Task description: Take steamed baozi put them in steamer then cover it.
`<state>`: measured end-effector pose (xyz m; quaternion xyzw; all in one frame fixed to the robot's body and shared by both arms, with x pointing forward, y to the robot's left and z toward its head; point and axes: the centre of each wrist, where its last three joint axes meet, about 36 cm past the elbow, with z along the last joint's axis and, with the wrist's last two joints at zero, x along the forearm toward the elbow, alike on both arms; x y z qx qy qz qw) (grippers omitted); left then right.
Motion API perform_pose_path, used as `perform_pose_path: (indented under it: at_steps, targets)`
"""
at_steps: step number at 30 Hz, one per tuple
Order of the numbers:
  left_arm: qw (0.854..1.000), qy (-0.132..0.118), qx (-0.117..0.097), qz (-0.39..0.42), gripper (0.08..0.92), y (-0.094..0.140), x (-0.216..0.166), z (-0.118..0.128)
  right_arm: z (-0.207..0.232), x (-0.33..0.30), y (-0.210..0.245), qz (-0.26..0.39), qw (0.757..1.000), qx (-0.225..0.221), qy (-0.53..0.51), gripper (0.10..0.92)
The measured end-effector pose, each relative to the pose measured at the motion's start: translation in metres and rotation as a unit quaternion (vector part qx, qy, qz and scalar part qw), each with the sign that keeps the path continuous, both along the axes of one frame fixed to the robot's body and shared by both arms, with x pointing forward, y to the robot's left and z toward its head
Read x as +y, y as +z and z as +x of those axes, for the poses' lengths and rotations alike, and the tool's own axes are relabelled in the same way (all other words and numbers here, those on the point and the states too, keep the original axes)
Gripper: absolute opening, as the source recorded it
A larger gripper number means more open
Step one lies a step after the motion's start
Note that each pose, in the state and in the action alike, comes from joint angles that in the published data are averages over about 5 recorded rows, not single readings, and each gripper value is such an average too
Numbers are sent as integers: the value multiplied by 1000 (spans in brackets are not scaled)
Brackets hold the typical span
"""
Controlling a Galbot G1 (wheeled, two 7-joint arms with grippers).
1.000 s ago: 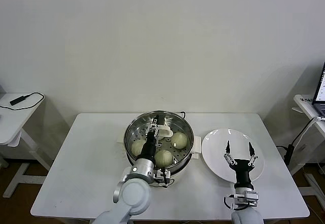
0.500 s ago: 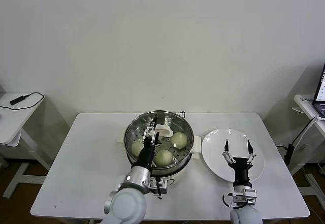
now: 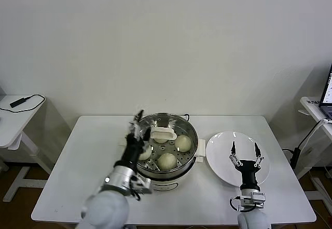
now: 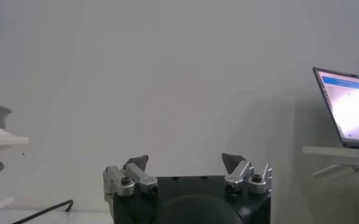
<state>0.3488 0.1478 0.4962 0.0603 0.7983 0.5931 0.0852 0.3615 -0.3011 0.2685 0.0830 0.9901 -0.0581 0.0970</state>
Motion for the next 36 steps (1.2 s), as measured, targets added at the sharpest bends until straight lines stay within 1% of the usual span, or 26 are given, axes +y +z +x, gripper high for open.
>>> perform_pose_path:
  at_steps: [2, 4, 6, 8, 12, 16, 21, 25, 30, 36]
  targets:
    - [999, 6, -7, -35, 823, 1, 13, 10, -1, 0, 2, 8, 1000, 7, 3, 823]
    - [997, 10, -9, -72, 823, -4, 28, 22, -2, -1, 3, 17, 1000, 15, 6, 823]
    - [994, 9, -5, -113, 823, -13, 45, 36, -2, -1, 5, 27, 999, 22, 9, 823]
    - [988, 5, 4, -155, 823, -26, 63, 49, -2, -1, 8, 38, 999, 29, 12, 823]
    - [969, -5, 27, -245, 823, -57, 98, 71, -2, 0, 11, 56, 997, 40, 20, 823]
    - [943, -13, 44, -330, 823, -89, 126, 82, -3, -1, 14, 69, 996, 51, 27, 823]
    - [912, -19, 50, -407, 823, -119, 147, 84, -6, -3, 15, 80, 994, 63, 36, 823]
    - [894, -18, 47, -446, 823, -134, 158, 79, -9, -5, 17, 85, 993, 69, 39, 823]
    - [878, -15, 47, -476, 823, -146, 165, 70, -12, -10, 18, 87, 993, 71, 38, 823]
    - [864, -7, 57, -499, 823, -161, 169, 58, -13, -9, 19, 93, 992, 69, 39, 823]
